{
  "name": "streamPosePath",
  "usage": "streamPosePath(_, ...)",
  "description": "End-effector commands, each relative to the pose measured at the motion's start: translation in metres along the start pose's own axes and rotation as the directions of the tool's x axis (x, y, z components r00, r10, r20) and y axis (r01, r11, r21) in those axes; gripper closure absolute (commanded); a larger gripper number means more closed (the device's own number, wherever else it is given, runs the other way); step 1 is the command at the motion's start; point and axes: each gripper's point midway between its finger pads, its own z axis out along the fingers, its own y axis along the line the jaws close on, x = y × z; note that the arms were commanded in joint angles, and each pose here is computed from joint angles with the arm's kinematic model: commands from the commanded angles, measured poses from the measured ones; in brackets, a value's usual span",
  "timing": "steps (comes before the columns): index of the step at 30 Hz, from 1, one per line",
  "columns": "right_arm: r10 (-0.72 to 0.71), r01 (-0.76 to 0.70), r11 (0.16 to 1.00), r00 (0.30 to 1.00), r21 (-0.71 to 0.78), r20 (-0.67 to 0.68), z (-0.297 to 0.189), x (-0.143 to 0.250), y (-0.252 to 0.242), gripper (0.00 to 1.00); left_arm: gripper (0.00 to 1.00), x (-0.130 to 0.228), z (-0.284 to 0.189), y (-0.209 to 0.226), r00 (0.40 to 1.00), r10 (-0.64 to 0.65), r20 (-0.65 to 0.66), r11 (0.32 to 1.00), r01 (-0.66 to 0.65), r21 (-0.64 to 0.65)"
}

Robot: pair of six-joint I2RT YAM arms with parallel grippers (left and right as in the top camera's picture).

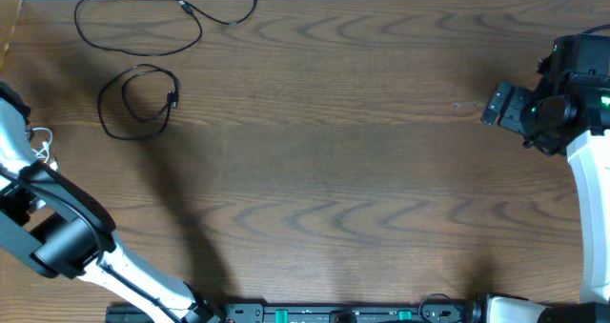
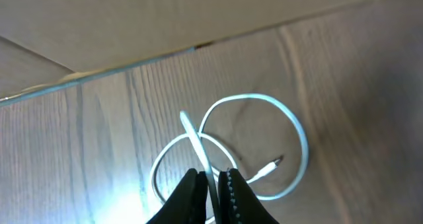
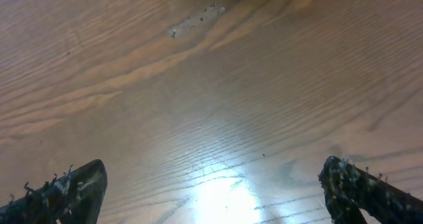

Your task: Untangle cables

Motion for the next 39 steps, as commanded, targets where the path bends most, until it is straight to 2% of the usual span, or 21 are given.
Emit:
streamPosePath(1,0.016,-0.017,1.0,1.0,0.008,0.008,-0.001,-0.002,-0.002,0.01,0.87,0.004,0.006,0.008,0.997,0.082,-0.017,0.996,-0.082,-0.038)
streamPosePath(2,0.016,-0.017,1.0,1.0,0.009,0.008,-0.001,-0.002,-0.002,0.01,0.86,0.01,0.012,0.009,0.989,0.146,-0.035,0.988,-0.147,-0.043)
streamPosePath(4,0.016,-0.017,1.0,1.0,0.008,0.008,-0.001,-0.002,-0.002,0.01,0.85,0.019,0.022,0.013,0.98,0.186,-0.068,0.98,-0.189,-0.053)
streamPosePath(5,0.016,-0.017,1.0,1.0,0.008,0.008,-0.001,-0.002,-0.002,0.01,0.78,0.027,0.028,0.017,0.976,0.191,-0.1,0.978,-0.198,-0.063)
streamPosePath(6,0.016,-0.017,1.0,1.0,0.008,0.008,-0.001,-0.002,-0.002,0.01,0.75,0.032,0.032,0.02,0.974,0.195,-0.119,0.977,-0.204,-0.069)
streamPosePath(7,0.016,-0.017,1.0,1.0,0.008,0.008,-0.001,-0.002,-0.002,0.01,0.66,0.04,0.039,0.025,0.967,0.201,-0.155,0.973,-0.216,-0.08)
streamPosePath(11,0.016,-0.017,1.0,1.0,0.009,0.008,-0.001,-0.002,-0.002,0.01,0.62,0.058,0.053,0.035,0.954,0.205,-0.217,0.969,-0.229,-0.091)
streamPosePath(13,0.016,-0.017,1.0,1.0,0.008,0.008,-0.001,-0.002,-0.002,0.01,0.54,0.063,0.056,0.038,0.951,0.204,-0.23,0.968,-0.231,-0.096)
streamPosePath(16,0.016,-0.017,1.0,1.0,0.008,0.008,-0.001,-0.002,-0.002,0.01,0.47,0.064,0.057,0.039,0.951,0.204,-0.234,0.968,-0.232,-0.097)
streamPosePath(19,0.016,-0.017,1.0,1.0,0.008,0.008,-0.001,-0.002,-0.002,0.01,0.3,0.064,0.056,0.039,0.95,0.205,-0.236,0.968,-0.233,-0.093)
streamPosePath(21,0.016,-0.016,1.0,1.0,0.008,0.008,-0.001,-0.002,-0.002,0.01,0.13,0.059,0.052,0.039,0.953,0.202,-0.225,0.969,-0.228,-0.096)
streamPosePath(24,0.016,-0.017,1.0,1.0,0.008,0.008,-0.001,-0.002,-0.002,0.01,0.12,0.037,0.03,0.039,0.97,0.17,-0.172,0.978,-0.187,-0.089)
streamPosePath(28,0.016,-0.017,1.0,1.0,0.008,0.008,-0.001,-0.002,-0.002,0.01,0.11,-0.009,-0.023,0.045,1.0,0.004,-0.026,0.998,-0.006,-0.057)
streamPosePath(30,0.016,-0.017,1.0,1.0,0.008,0.008,-0.001,-0.002,-0.002,0.01,0.11,-0.032,-0.062,0.045,0.996,-0.082,0.046,0.996,0.081,0.03)
streamPosePath(34,0.016,-0.017,1.0,1.0,0.008,0.008,-0.001,-0.002,-0.002,0.01,0.11,-0.053,-0.122,0.03,0.986,-0.14,0.088,0.959,0.113,0.259)
streamPosePath(35,0.016,-0.017,1.0,1.0,0.008,0.008,-0.001,-0.002,-0.002,0.01,0.11,-0.058,-0.157,0.019,0.984,-0.151,0.089,0.912,0.104,0.397)
streamPosePath(38,0.016,-0.017,1.0,1.0,0.008,0.008,-0.001,-0.002,-0.002,0.01,0.11,-0.057,-0.212,-0.002,0.988,-0.14,0.072,0.791,0.068,0.608)
streamPosePath(39,0.017,-0.017,1.0,1.0,0.009,0.008,-0.001,-0.002,-0.002,0.01,0.11,-0.054,-0.235,-0.011,0.989,-0.138,0.05,0.72,0.066,0.691)
